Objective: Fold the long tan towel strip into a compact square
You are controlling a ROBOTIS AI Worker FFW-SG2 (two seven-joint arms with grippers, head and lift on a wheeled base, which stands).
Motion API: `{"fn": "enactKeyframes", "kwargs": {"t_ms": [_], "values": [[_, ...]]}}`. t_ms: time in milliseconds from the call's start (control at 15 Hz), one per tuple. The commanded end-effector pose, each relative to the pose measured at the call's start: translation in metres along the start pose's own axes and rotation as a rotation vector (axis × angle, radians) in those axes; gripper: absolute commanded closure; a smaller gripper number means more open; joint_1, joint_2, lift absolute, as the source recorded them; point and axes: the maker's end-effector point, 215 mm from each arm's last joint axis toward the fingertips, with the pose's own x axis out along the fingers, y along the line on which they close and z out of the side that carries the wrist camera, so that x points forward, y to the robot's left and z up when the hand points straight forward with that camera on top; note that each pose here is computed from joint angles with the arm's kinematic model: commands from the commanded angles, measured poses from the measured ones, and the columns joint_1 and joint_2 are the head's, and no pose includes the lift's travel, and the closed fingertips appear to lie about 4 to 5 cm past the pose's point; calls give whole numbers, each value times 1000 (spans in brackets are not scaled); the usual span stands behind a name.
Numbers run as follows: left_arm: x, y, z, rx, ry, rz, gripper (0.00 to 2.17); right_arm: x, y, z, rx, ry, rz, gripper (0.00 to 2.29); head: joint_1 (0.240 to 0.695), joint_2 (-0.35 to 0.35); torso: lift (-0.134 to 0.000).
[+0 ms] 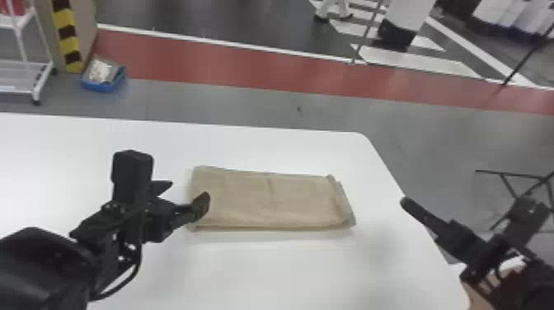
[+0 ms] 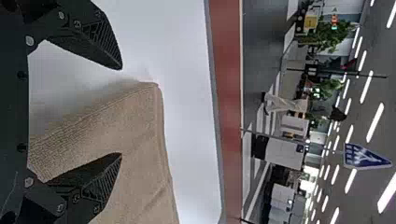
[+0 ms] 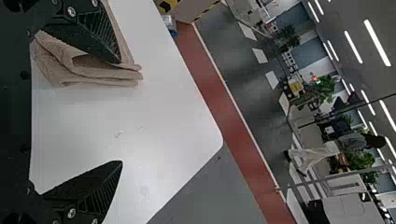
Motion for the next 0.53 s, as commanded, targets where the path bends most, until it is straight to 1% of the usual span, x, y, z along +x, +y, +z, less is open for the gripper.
{"fn": "enactKeyframes", "kwargs": {"t_ms": [0, 67, 133, 200, 267, 400, 467], "values": [[4, 1, -12, 27, 33, 10, 306, -2, 0, 0, -5, -4, 0, 130, 695, -350, -124], [4, 1, -13, 26, 36, 11, 363, -2, 1, 2, -3, -17, 2, 130, 695, -350, -124], [3, 1, -15, 21, 43, 9, 363, -2, 1, 3, -4, -20, 3, 130, 695, -350, -124], [2, 1, -27, 16, 85, 7, 370, -2, 1, 3, -4, -23, 4, 130, 695, -350, -124], [2, 0, -34, 16, 109, 4, 444, -2, 1, 3, -4, -25, 4, 130, 695, -350, -124], [0, -4, -44, 12, 145, -7, 458, -2, 0, 2, -3, -25, 3, 130, 695, -350, -124], [-2, -9, -52, 0, 173, -23, 458, -2, -1, 2, -2, -25, 1, 130, 695, -350, -124]]}}
